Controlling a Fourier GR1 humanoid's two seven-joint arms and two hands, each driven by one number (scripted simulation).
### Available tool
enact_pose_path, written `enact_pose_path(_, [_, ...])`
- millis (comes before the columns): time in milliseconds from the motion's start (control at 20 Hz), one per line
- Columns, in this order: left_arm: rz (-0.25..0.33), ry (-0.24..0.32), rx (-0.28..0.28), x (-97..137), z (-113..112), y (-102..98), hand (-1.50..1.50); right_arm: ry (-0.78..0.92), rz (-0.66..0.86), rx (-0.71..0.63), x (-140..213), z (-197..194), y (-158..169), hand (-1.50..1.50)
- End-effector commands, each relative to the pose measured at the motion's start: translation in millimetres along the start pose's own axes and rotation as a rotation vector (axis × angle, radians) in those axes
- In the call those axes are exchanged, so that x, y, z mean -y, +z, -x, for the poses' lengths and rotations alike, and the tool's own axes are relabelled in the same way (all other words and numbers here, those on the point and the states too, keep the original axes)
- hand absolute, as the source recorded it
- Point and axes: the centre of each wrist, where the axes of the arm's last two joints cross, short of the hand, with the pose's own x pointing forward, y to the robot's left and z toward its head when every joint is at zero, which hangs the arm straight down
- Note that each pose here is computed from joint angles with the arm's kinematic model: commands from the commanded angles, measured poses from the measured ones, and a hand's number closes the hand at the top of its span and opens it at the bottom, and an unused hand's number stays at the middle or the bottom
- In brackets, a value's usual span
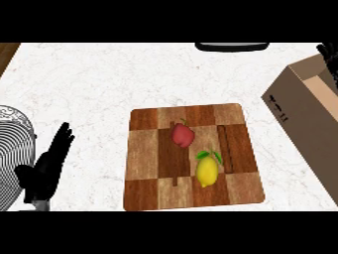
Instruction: Pick the bell pepper from the cutting board and place it in the cardboard box
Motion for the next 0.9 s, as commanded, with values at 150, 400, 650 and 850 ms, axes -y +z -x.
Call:
enact_pose_path(150, [0.113, -0.194, 0.241, -8, -64, -32, 0.00, 0.149, 0.255, 0.083, -34, -61, -12, -1.50])
enact_pose_path(400, [0.182, -0.268, 0.316, -13, -90, -42, 0.00, 0.497, 0.310, -0.096, -32, -53, 6, -1.50])
enact_pose_path(650, [0.260, -0.265, 0.347, -2, -108, -42, 0.00, 0.715, 0.211, -0.100, -83, -76, 30, -1.50])
enact_pose_path(850, [0.301, -0.266, 0.356, 1, -122, -48, 0.00, 0.892, 0.130, -0.117, -117, -104, 36, -1.50])
